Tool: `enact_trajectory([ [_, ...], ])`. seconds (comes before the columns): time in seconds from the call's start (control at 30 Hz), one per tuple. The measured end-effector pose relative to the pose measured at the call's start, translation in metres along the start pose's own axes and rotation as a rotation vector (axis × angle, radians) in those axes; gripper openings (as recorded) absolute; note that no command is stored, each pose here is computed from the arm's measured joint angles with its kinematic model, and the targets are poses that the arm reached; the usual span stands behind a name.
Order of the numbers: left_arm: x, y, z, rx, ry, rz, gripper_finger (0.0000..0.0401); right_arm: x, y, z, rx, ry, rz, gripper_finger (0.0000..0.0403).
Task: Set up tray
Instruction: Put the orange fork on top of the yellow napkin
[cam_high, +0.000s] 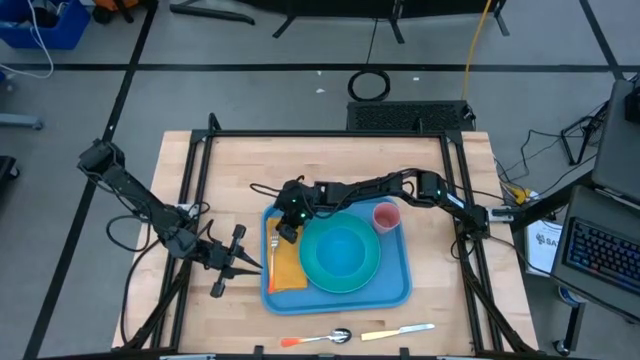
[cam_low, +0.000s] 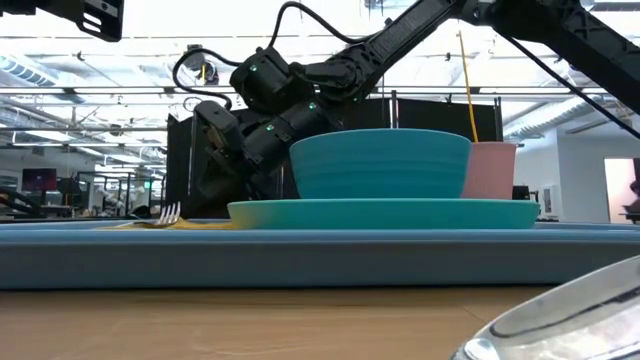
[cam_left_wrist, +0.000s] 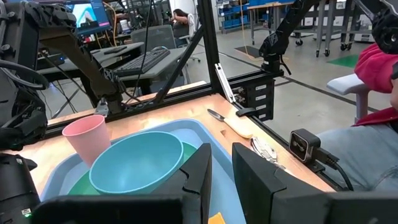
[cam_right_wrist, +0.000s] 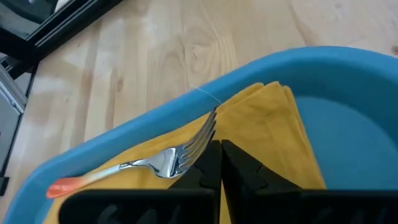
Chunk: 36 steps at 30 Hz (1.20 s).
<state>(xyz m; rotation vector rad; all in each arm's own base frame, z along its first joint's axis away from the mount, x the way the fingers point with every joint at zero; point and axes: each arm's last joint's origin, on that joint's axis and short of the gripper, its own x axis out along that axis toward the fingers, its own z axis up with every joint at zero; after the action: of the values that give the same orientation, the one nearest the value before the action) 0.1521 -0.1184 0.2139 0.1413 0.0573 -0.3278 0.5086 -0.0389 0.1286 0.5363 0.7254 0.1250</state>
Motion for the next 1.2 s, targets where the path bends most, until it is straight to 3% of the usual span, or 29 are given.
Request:
enact_trajectory([
  [0.4, 0.0, 0.0, -0.001, 0.004, 0.011, -0.001, 0.0069, 0.0, 0.002, 0.0, -0.14, 0.002, 0.03, 0.0],
  [0.6, 0.0, 0.0, -0.001, 0.004, 0.013, -0.001, 0.0069, 0.001, 0.004, 0.0, -0.133, -0.003, 0.024, 0.0],
  [0.7, 0.0, 0.0, -0.001, 0.001, 0.013, -0.001, 0.0069, 0.001, 0.002, 0.0, -0.059, -0.028, -0.046, 0.0],
  [0.83, 0.0, 0.0, -0.001, 0.0, 0.013, -0.001, 0.0069, 0.001, 0.001, 0.0, -0.067, -0.029, -0.069, 0.0],
  [1.2, 0.0, 0.0, -0.002, -0.013, 0.019, -0.002, 0.0069, -0.006, 0.013, 0.016, -0.136, -0.139, 0.005, 0.0019],
])
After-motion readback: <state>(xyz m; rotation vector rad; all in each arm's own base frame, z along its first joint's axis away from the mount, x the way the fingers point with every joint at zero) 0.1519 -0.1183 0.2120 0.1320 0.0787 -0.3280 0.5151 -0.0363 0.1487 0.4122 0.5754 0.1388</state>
